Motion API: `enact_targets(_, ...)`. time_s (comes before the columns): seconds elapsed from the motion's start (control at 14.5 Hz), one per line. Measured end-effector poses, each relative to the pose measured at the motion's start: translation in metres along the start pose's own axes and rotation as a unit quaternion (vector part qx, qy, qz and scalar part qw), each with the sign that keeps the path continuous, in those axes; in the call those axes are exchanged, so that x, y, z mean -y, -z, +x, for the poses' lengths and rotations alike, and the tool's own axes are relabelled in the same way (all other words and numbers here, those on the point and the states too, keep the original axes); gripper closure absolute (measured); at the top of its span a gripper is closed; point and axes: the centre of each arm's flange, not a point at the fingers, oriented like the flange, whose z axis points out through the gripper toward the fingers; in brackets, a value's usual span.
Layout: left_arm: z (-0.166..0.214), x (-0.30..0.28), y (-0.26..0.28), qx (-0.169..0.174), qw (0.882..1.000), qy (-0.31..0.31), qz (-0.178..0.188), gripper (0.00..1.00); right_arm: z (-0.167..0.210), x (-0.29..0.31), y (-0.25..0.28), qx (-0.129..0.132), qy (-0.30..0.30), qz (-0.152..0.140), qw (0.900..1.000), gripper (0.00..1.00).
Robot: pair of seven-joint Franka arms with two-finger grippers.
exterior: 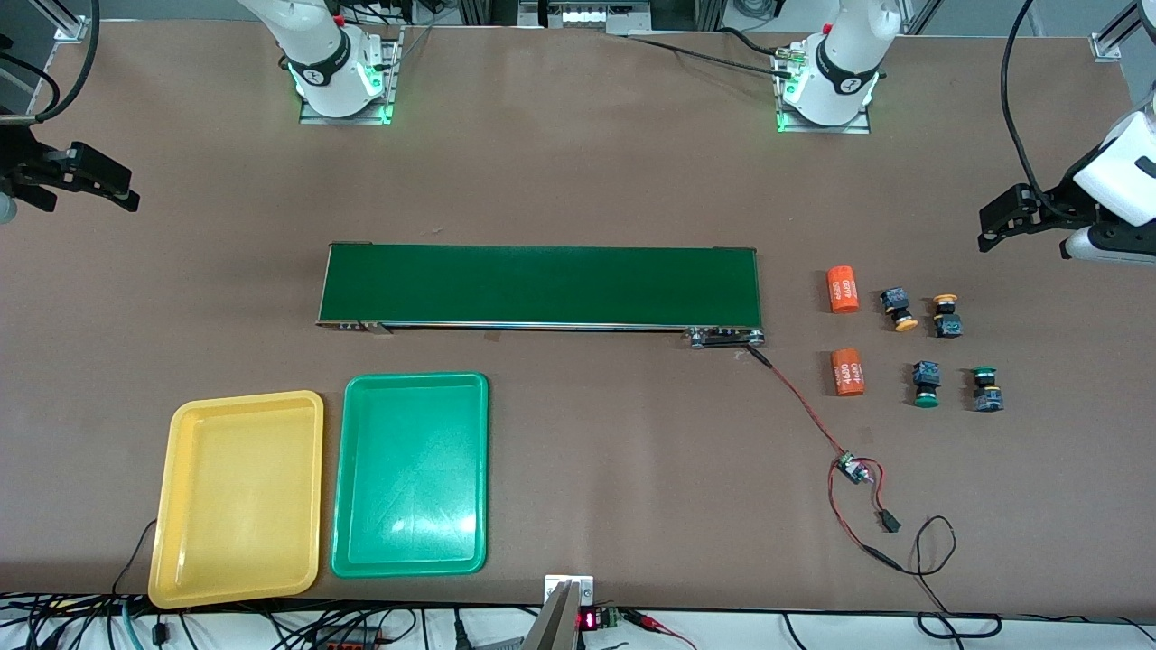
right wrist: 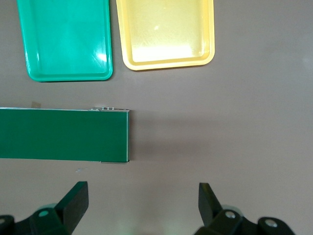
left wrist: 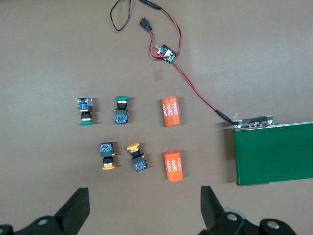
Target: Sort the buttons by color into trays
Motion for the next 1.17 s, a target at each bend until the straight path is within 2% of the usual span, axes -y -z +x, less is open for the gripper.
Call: enact_targets(1.17, 0.0044, 0.0013, -0.0034, 0.017, 1.0, 0.001, -0.001, 0.0, 0.0002, -0.0017, -0.001, 0.001, -0.002, 0.0, 1.0, 0.0)
